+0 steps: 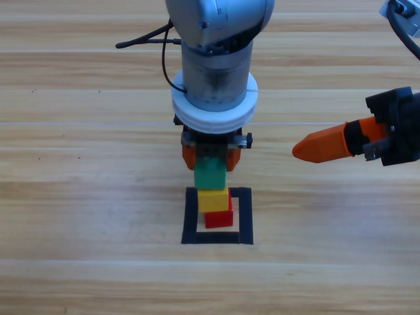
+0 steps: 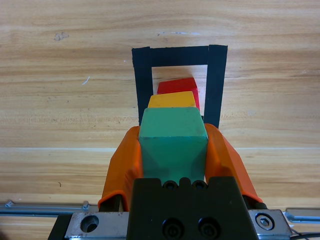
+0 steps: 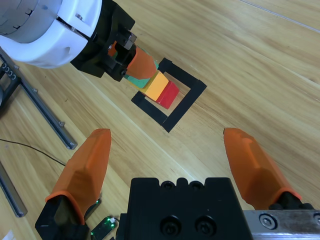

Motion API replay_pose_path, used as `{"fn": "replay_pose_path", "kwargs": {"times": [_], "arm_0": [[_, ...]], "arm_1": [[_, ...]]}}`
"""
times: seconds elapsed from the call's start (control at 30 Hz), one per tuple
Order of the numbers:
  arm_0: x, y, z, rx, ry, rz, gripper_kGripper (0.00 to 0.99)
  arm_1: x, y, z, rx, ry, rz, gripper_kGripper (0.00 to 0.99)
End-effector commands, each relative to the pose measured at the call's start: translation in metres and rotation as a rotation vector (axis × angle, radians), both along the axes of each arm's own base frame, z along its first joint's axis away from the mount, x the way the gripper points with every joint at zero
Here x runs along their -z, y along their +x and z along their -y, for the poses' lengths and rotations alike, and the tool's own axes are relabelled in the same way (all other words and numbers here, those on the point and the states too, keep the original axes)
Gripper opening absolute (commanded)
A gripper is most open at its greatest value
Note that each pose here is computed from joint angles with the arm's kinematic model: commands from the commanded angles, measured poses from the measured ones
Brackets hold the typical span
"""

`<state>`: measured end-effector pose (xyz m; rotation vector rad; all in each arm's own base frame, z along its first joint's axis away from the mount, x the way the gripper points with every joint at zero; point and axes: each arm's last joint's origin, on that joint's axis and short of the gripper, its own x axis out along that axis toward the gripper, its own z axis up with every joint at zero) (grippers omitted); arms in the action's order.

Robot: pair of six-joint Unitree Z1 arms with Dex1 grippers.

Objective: Stack the blocks in the rectangular block: red at the bottom, yellow in the middle, green on top

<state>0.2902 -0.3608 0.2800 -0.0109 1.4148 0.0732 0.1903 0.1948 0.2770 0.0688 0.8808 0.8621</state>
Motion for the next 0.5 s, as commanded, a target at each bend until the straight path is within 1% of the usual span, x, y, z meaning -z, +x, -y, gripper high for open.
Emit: {"fn": "replay_pose_path", "kwargs": {"times": [0.03,0.5], "arm_0": [[0.0266,-0.0046,0.0183,0.03,0.049,-0.024,0.031],[0.0335,-0.0029,0.0207,0.03,0.06,-0.03,0.032]], "arm_1": [[0.002,-0.002,0.01,0.011,0.01,-0.004,0.99],[0.0029,-0.0023,0.0103,0.011,0.012,-0.001,0.99]]}}
